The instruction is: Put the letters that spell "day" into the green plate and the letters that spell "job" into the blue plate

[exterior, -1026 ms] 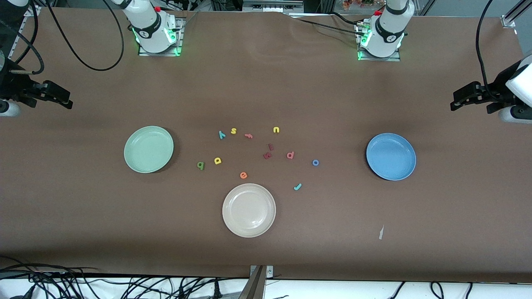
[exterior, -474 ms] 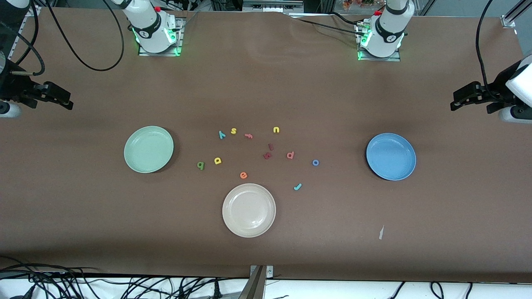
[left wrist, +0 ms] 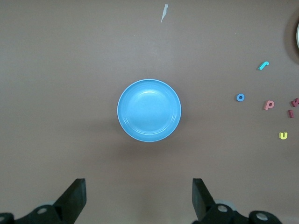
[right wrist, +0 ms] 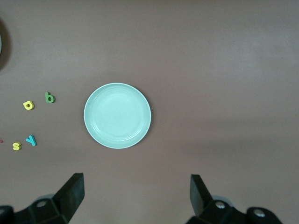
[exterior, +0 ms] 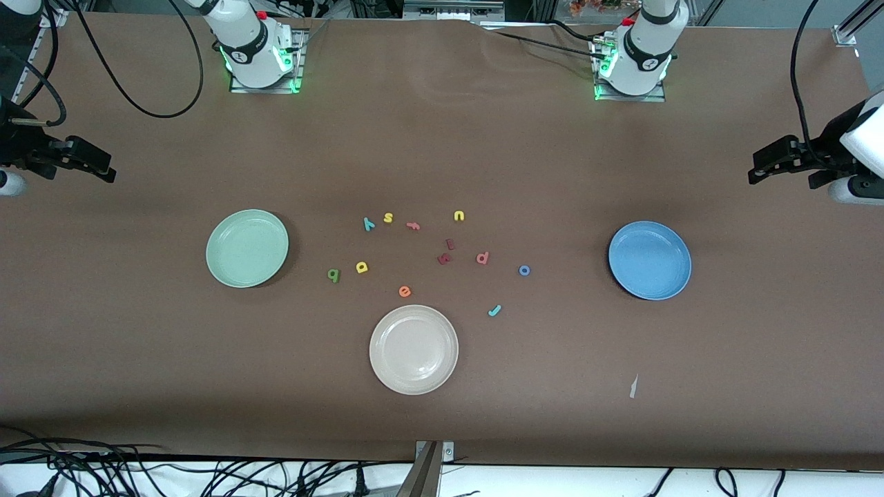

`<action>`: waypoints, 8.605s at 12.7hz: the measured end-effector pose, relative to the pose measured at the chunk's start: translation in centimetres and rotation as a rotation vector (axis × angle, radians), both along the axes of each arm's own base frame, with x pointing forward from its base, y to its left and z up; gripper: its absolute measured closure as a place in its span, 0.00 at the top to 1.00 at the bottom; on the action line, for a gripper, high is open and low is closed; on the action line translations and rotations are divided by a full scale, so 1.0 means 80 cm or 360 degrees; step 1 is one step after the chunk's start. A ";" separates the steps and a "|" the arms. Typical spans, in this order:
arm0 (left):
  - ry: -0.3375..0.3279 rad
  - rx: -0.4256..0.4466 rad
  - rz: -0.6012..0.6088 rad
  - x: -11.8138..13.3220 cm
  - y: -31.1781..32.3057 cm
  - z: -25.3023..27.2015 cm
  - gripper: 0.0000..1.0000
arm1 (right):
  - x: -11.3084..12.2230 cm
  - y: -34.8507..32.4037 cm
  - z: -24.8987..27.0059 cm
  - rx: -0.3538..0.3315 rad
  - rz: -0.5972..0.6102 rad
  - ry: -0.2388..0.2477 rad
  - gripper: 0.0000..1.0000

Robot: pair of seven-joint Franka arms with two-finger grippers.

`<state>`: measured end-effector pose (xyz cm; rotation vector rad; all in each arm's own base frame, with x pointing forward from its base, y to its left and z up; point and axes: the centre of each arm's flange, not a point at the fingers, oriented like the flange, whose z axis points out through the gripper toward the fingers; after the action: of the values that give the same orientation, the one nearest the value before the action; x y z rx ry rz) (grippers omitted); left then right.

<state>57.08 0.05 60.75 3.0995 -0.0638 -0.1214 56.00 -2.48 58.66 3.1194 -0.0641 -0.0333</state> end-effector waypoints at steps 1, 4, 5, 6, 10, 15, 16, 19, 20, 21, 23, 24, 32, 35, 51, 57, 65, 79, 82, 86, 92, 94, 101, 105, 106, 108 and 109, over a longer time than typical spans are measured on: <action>0.0000 0.0000 0.0000 0.000 0.000 0.000 1.00 | 0.000 0.000 0.000 0.0000 0.0000 0.0000 1.00; 0.0000 0.0000 0.0000 0.000 0.000 0.000 1.00 | 0.000 0.000 0.000 0.0000 0.0000 0.0001 1.00; 0.0000 0.0000 0.0000 0.000 0.000 0.000 1.00 | 0.000 0.000 0.000 0.0000 0.0000 0.0001 1.00; 0.0000 0.0000 -0.0001 0.000 0.000 0.000 1.00 | 0.000 0.000 -0.001 0.0000 0.0000 0.0001 1.00; 0.0001 0.0000 -0.0002 0.000 -0.001 0.000 1.00 | 0.000 0.000 -0.001 0.0000 0.0000 0.0001 1.00; 0.0005 0.0000 -0.0004 0.001 -0.002 -0.002 1.00 | 0.000 0.000 -0.001 0.0000 0.0000 0.0001 1.00; 0.0006 0.0000 -0.0004 0.001 -0.002 -0.003 1.00 | 0.000 0.000 -0.001 0.0000 0.0000 0.0001 1.00; 0.0007 0.0000 -0.0006 0.002 -0.003 -0.003 1.00 | 0.000 0.000 -0.001 0.0000 0.0000 0.0001 1.00; 0.0007 0.0000 -0.0006 0.002 -0.003 -0.003 1.00 | 0.000 0.000 -0.001 0.0000 0.0000 0.0001 1.00; 0.0007 -0.0001 -0.0006 0.002 -0.003 -0.003 1.00 | 0.000 0.000 -0.001 0.0000 0.0000 0.0001 1.00; 0.0008 -0.0001 -0.0007 0.002 -0.003 -0.003 1.00 | 0.000 0.000 -0.001 0.0000 0.0000 0.0001 1.00; 0.0008 -0.0001 -0.0007 0.002 -0.003 -0.004 1.00 | 0.000 0.000 -0.001 0.0000 0.0000 0.0002 1.00; 0.0010 -0.0001 -0.0009 0.002 -0.004 -0.004 1.00 | 0.000 0.000 -0.001 0.0000 0.0000 0.0002 1.00; 0.0010 -0.0001 -0.0009 0.002 -0.004 -0.005 1.00 | 0.000 0.000 -0.001 0.0000 0.0000 0.0002 1.00; 0.0013 -0.0001 -0.0012 0.003 -0.005 -0.006 1.00 | -0.001 0.005 -0.002 0.0006 0.0009 0.0016 1.00; 0.0025 -0.0002 -0.0012 0.005 -0.005 -0.011 1.00 | 0.007 0.089 -0.022 0.0003 -0.0133 0.0036 1.00; 0.0162 -0.0008 -0.0069 0.054 -0.032 -0.113 1.00 | 0.016 0.329 -0.276 -0.0165 -0.0496 0.0090 1.00; 0.0079 -0.0009 -0.0030 0.083 -0.355 -0.420 1.00 | 0.047 0.406 -0.428 -0.0080 -0.0930 -0.0054 0.99; 0.0039 -0.0014 0.0009 0.065 -0.382 -0.468 1.00 | 0.049 0.422 -0.436 0.0014 -0.1267 -0.0083 0.91; 0.0040 0.0001 0.0086 0.043 -0.388 -0.514 1.00 | 0.036 0.449 -0.466 0.0027 -0.1427 -0.0084 0.92; 0.0070 0.0052 0.0152 0.031 -0.397 -0.538 0.78 | 0.029 0.455 -0.493 0.0002 -0.1501 -0.0067 0.89; 0.0074 0.0057 0.0164 0.029 -0.399 -0.540 0.76 | 0.029 0.455 -0.493 0.0001 -0.1504 -0.0067 0.73; 0.0078 0.0065 0.0183 0.026 -0.405 -0.546 0.51 | 0.026 0.452 -0.509 -0.0028 -0.1506 -0.0050 0.65; 0.0072 0.0064 0.0191 0.025 -0.410 -0.544 0.31 | 0.028 0.452 -0.507 -0.0019 -0.1507 -0.0056 0.27; 0.0072 0.0064 0.0191 0.025 -0.410 -0.544 0.31 | 0.032 0.452 -0.500 -0.0004 -0.1511 -0.0069 0.27; 0.0071 0.0064 0.0192 0.025 -0.410 -0.543 0.27 | 0.045 0.451 -0.471 0.0043 -0.1521 -0.0111 0.27; 0.0071 0.0064 0.0192 0.025 -0.410 -0.543 0.26 | 0.048 0.448 -0.455 0.0042 -0.1519 -0.0117 0.27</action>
<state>59.04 -32.76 17.28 3.1286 0.1282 -0.1899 59.85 33.40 22.22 2.7749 -1.5088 0.0657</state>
